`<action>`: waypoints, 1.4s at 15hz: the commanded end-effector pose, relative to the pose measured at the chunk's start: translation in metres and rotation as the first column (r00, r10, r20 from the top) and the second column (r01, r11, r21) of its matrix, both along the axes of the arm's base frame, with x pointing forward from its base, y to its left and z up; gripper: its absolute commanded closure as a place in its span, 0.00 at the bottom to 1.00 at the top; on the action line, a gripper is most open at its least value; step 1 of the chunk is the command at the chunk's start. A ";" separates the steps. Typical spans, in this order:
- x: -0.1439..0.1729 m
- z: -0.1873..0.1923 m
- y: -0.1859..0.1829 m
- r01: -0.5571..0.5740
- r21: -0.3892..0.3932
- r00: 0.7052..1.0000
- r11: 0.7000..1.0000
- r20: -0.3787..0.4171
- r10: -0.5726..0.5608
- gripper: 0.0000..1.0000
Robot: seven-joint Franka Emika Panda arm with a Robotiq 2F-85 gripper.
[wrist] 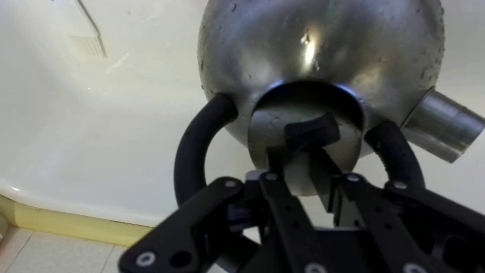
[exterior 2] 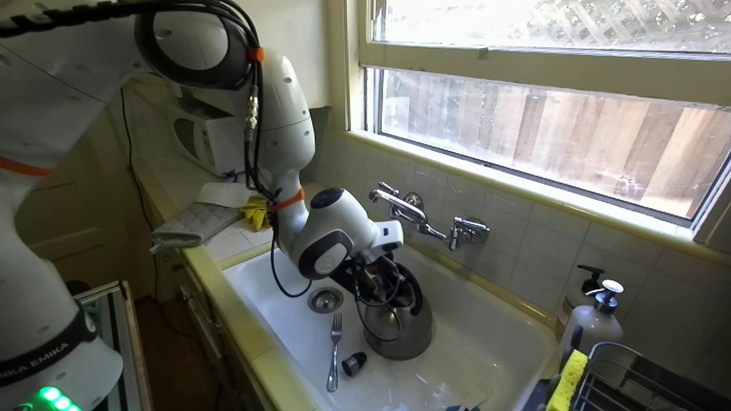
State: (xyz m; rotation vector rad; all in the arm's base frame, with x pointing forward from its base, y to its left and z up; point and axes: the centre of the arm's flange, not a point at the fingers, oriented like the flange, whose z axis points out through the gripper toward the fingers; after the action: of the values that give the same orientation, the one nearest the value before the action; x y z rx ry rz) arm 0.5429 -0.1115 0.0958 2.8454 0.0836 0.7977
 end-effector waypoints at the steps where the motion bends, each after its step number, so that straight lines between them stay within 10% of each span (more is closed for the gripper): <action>1: 0.002 -0.026 -0.001 -0.015 -0.019 0.997 1.000 -0.077 0.013 0.64; 5: 0.002 -0.035 0.003 -0.029 -0.003 0.991 1.000 -0.130 0.028 0.63; 6: 0.002 -0.034 0.003 -0.026 0.000 0.991 1.000 -0.128 0.026 0.87; 9: 0.002 -0.029 0.000 -0.020 0.011 0.991 1.000 -0.131 0.021 0.97; 21: 0.002 -0.017 -0.016 0.101 0.163 0.991 0.981 -0.098 -0.085 0.95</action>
State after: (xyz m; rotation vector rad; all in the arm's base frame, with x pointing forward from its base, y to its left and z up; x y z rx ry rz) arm 0.5436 -0.1177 0.0888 2.9434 -0.0021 0.7172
